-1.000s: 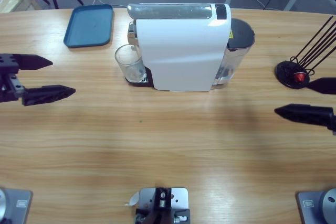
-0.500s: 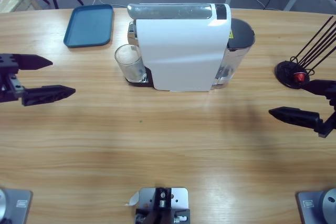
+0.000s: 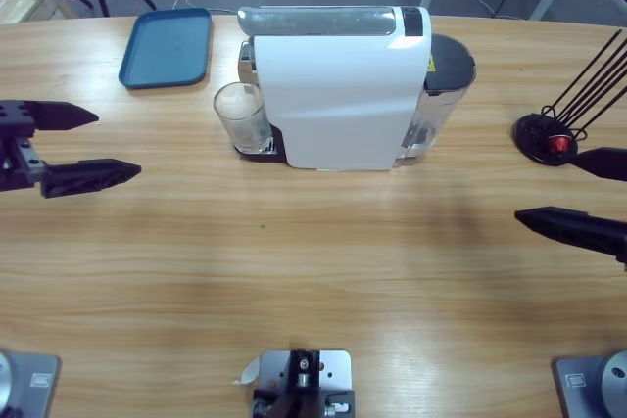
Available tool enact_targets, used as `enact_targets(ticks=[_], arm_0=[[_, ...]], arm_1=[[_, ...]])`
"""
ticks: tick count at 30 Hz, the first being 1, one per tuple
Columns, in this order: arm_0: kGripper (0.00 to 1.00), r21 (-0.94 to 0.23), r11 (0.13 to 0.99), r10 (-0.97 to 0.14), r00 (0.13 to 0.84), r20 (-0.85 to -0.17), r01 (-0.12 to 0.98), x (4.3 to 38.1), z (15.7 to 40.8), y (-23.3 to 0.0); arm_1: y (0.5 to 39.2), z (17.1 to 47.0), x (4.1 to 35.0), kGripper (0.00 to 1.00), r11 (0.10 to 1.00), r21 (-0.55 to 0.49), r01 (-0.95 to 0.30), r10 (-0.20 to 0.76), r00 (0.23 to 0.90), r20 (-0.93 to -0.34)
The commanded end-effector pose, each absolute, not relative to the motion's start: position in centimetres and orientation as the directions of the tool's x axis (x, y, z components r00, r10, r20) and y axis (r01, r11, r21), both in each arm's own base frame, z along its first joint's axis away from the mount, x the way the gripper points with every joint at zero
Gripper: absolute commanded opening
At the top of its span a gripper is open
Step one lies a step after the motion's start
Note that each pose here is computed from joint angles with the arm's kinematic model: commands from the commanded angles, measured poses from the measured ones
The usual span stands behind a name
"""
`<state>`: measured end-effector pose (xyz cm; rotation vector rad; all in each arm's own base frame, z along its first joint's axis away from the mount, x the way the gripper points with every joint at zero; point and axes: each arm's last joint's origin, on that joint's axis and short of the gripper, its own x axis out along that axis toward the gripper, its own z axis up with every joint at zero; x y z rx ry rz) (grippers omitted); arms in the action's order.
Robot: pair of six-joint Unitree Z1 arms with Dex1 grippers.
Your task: Pour coffee
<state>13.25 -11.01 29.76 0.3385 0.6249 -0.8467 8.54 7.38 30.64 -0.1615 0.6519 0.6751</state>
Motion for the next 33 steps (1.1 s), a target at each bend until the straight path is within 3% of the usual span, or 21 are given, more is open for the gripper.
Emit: enact_targets(ticks=[1,8,13,24,29,33], arm_0=[[1.000,0.029,0.615,-0.594,0.488,-0.640,0.788,13.6,29.8,-11.5],[1.000,0.026,0.620,-0.582,0.482,-0.655,0.784,13.0,29.0,-11.0],[1.000,0.018,0.594,-0.639,0.486,-0.596,0.804,12.3,29.4,-10.8],[1.000,0.020,0.605,-0.639,0.501,-0.583,0.796,12.4,29.8,-10.8],[1.000,0.011,0.608,-0.620,0.483,-0.618,0.794,14.2,29.2,-12.2],[1.000,0.014,0.608,-0.626,0.490,-0.607,0.794,15.2,30.0,-13.0]], arm_1=[[7.2,29.6,8.2,1.000,0.764,0.070,-0.642,0.532,0.564,-0.631],[7.5,29.6,8.5,1.000,0.757,0.079,-0.649,0.536,0.548,-0.642],[7.4,29.6,8.4,1.000,0.757,0.079,-0.649,0.539,0.550,-0.638],[7.4,29.6,8.3,1.000,0.756,0.080,-0.650,0.542,0.553,-0.633],[7.1,29.7,8.0,1.000,0.759,0.076,-0.647,0.543,0.564,-0.622],[7.1,29.7,8.1,1.000,0.761,0.073,-0.644,0.539,0.567,-0.623]])
